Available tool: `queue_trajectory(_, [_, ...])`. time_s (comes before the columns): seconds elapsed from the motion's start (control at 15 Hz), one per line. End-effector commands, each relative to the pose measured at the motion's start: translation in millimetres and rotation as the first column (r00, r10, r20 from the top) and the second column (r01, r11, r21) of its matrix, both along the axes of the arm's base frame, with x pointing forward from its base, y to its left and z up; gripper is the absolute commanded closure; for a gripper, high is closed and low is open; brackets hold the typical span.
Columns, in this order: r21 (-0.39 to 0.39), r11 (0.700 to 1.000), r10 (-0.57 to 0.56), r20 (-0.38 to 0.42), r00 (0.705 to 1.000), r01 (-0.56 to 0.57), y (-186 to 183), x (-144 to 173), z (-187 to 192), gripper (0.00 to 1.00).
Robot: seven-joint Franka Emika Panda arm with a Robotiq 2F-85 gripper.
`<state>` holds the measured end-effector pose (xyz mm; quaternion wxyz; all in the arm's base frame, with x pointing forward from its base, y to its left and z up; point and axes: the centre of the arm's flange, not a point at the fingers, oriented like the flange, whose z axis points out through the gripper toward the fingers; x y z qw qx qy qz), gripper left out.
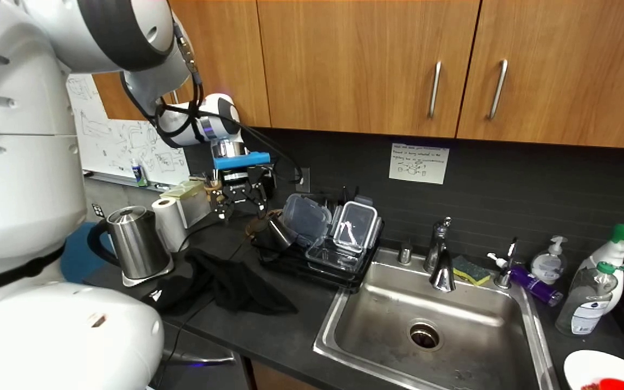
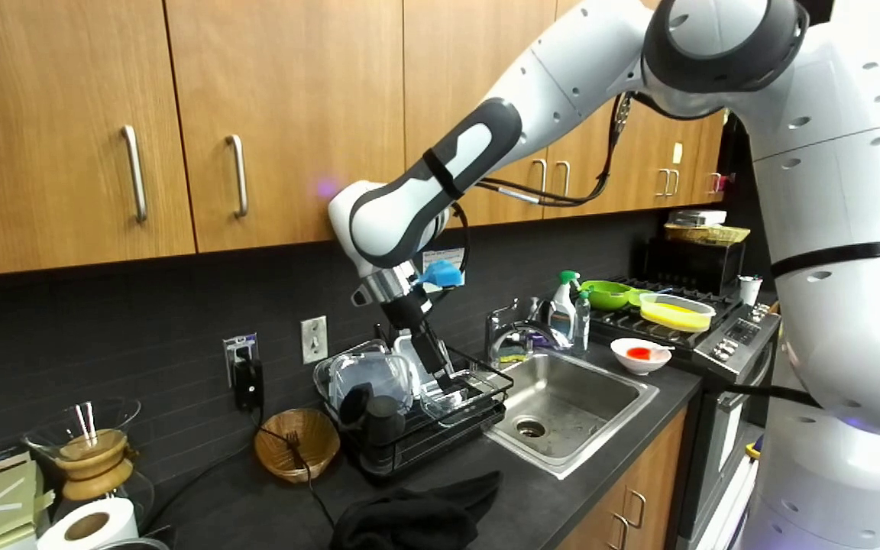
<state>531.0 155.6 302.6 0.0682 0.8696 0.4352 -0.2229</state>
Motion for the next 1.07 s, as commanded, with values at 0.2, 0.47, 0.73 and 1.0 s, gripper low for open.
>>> queue_trajectory(0.2, [-0.060, 0.987, 0.146, -0.056, 0.988, -0.149, 49.2, 32.6, -21.5, 0.00])
queue_trajectory(0.47, [-0.099, 0.970, 0.215, -0.077, 0.974, -0.222, 66.2, 35.8, -30.5, 0.00])
queue_trajectory(0.73, [-0.100, 0.968, 0.219, -0.125, 0.968, -0.232, 69.5, 37.4, -35.0, 0.00])
queue_trajectory(1.0, [-0.125, 0.979, 0.129, -0.238, 0.963, -0.162, 52.3, 10.8, -26.6, 0.00])
